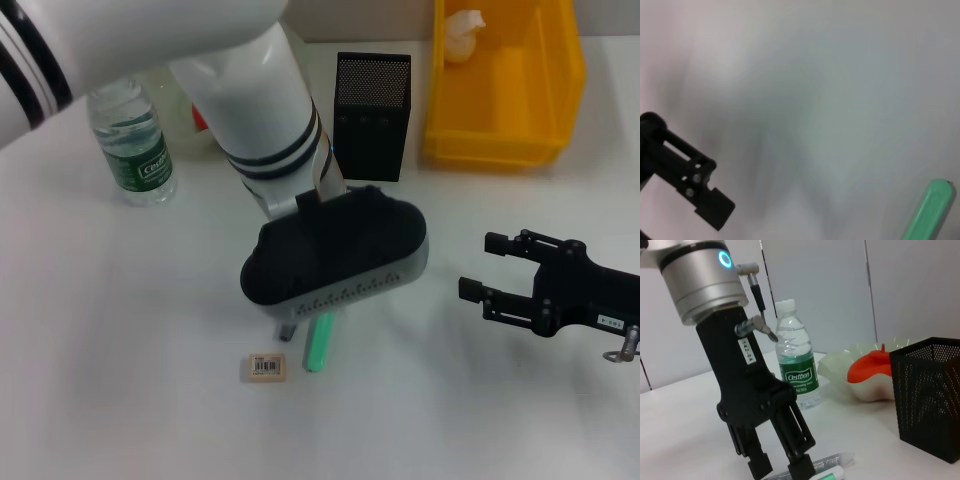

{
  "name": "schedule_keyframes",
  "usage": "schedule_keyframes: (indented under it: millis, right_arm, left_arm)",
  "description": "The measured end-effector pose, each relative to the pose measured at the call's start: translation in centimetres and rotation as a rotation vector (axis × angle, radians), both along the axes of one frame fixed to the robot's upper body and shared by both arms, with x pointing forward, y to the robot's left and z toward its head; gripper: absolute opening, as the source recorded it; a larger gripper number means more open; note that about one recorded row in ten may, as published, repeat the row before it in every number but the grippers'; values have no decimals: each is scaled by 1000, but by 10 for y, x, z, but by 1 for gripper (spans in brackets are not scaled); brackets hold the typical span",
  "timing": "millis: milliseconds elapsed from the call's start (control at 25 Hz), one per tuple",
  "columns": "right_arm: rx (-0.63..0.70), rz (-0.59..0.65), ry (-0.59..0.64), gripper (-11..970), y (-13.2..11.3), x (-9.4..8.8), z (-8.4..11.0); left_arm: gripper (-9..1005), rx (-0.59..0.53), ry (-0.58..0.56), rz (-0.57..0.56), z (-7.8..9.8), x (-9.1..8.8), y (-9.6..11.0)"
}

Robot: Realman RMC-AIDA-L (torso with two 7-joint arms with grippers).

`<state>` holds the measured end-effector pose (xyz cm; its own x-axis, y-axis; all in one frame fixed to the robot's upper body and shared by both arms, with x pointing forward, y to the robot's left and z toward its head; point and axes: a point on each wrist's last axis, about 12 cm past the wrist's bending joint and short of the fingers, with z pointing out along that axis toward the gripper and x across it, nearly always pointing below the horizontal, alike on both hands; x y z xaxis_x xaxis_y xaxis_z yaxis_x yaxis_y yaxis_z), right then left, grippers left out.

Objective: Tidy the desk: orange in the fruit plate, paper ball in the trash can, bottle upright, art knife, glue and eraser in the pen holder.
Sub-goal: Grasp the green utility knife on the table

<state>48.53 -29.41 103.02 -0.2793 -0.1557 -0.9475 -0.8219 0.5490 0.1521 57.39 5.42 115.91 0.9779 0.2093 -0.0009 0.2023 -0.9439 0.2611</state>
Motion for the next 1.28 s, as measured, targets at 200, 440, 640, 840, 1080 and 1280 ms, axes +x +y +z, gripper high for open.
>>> schedule_keyframes:
  millis: [200, 440, 640, 840, 1080, 1280]
  right_arm:
    - [-4, -2, -1, 737, 0, -1, -1]
    - [0, -4, -2, 737, 1, -1, -1]
    - [12, -6, -8, 737, 1, 0, 0]
    - [12, -6, -8, 737, 1, 0, 0]
    - [13, -6, -8, 737, 1, 0, 0]
    - [15, -6, -7, 737, 2, -1, 0]
  left_arm:
    - [664, 21, -5, -26, -12, 0, -1]
    - [639, 45, -16, -44, -20, -1, -2]
    - [585, 54, -19, -52, -22, -2, -2]
    - [500, 58, -21, -55, -23, -3, -2]
    - [499, 79, -46, -73, -23, -1, -3]
    - [494, 96, -62, -98, -23, -1, -4]
